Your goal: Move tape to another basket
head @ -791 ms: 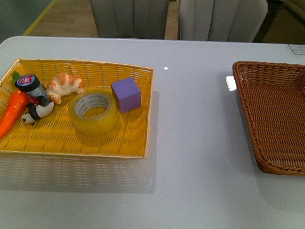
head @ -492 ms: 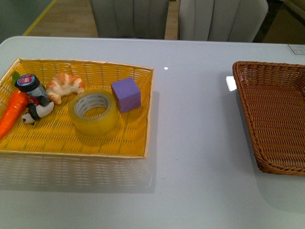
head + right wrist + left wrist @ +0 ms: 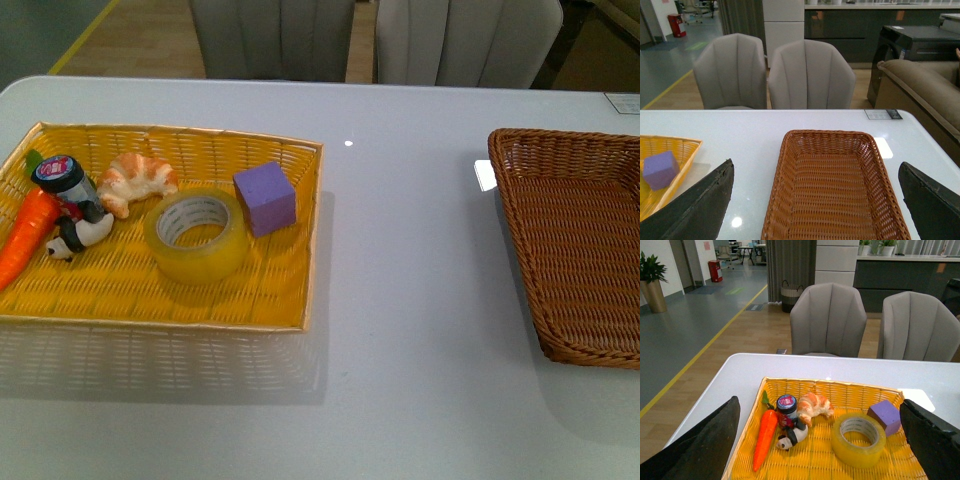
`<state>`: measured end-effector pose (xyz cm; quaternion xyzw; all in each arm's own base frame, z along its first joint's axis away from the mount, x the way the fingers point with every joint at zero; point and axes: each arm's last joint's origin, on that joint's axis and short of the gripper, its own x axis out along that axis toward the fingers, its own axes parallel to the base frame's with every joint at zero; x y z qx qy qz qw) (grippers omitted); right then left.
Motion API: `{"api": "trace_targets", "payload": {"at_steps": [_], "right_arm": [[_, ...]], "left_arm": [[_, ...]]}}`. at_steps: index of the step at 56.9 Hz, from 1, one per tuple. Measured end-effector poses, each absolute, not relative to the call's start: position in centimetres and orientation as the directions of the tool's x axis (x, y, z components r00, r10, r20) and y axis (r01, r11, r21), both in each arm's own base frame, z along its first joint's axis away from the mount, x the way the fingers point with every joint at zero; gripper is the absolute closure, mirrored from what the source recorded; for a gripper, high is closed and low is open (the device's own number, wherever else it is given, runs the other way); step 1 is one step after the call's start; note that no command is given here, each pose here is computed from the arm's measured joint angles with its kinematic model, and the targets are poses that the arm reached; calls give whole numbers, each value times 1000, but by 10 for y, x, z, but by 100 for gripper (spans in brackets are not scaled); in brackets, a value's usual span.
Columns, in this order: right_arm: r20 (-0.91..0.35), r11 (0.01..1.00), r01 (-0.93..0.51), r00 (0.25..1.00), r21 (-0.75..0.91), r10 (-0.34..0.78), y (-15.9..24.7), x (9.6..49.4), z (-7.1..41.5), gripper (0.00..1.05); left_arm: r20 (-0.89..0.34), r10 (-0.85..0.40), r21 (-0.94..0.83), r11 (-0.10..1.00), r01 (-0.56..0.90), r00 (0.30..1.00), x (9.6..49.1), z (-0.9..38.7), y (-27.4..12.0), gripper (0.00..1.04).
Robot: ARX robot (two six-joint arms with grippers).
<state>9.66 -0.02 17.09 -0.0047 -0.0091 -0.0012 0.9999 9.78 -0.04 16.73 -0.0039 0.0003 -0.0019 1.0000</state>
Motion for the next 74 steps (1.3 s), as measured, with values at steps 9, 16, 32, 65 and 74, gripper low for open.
{"api": "trace_targets", "payload": {"at_steps": [9, 16, 32, 65, 74], "right_arm": [[18, 1000, 2, 1000, -9, -2, 0, 97, 171, 9], [19, 1000, 2, 1000, -9, -2, 0, 97, 171, 9], [-498, 995, 31, 867, 96, 21, -52, 152, 193, 9], [-704, 994, 113, 704, -9, -87, -147, 325, 99, 9], [-730, 994, 93, 675, -55, -104, -145, 346, 81, 9]], "left_arm": [[-1, -4, -8, 1000, 4, 1000, 98, 167, 0, 9], [-1, -4, -8, 1000, 4, 1000, 98, 167, 0, 9], [-1, -3, -8, 1000, 3, 1000, 98, 167, 0, 9], [-1, -4, -8, 1000, 4, 1000, 98, 167, 0, 9], [-1, -4, -8, 1000, 4, 1000, 98, 167, 0, 9]]}}
